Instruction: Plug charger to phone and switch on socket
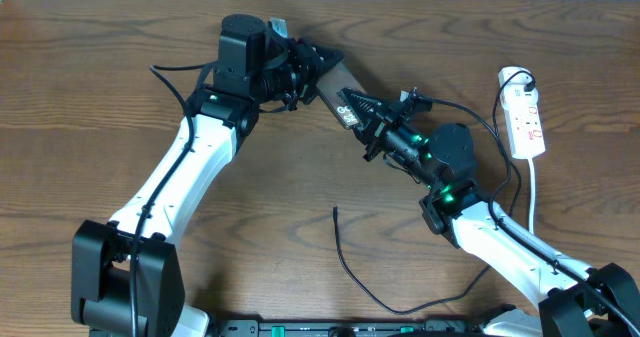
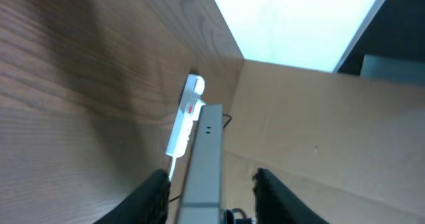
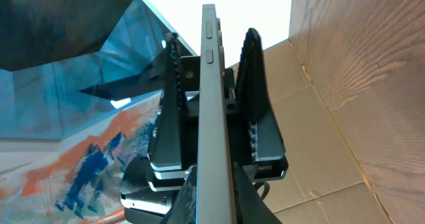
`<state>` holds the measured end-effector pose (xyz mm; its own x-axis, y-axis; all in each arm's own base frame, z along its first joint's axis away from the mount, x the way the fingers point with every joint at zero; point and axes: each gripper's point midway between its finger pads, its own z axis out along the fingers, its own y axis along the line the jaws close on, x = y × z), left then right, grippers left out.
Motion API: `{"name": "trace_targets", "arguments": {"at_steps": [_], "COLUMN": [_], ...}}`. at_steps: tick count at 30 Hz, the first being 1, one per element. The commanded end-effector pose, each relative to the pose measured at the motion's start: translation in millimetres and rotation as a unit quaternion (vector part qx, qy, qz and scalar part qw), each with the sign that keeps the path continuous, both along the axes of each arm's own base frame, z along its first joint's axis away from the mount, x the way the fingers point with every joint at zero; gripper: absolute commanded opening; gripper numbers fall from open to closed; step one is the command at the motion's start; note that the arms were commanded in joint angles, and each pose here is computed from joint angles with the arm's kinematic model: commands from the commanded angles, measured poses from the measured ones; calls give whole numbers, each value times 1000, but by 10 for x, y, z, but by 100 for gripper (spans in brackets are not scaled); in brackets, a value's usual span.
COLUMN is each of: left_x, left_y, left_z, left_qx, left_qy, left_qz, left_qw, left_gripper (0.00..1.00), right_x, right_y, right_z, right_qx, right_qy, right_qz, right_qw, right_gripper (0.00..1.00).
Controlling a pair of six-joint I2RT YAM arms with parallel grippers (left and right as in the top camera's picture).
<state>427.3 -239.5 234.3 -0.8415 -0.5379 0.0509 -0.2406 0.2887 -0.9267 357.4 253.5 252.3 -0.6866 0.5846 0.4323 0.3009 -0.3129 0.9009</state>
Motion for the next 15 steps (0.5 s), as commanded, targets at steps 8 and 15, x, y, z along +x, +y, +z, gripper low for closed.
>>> {"name": "trace_targets", "arguments": {"at_steps": [8,15], "left_x": [34,34], "left_y": [20,21], "left_z": [176,176], "left_qx": [-1,-1], "left_qy": [-21,-21], "left_qz": [10,10], "left_qw": [1000,1000], "left_gripper": [8,7], "right_x": [-37,-40], "right_y": [58,62], "right_z": [119,111], "right_qx": [3,2], "right_qy": [-21,-20], "right_qz": [5,6], "right_qw": [1000,1000], "right_gripper": [1,1]}}
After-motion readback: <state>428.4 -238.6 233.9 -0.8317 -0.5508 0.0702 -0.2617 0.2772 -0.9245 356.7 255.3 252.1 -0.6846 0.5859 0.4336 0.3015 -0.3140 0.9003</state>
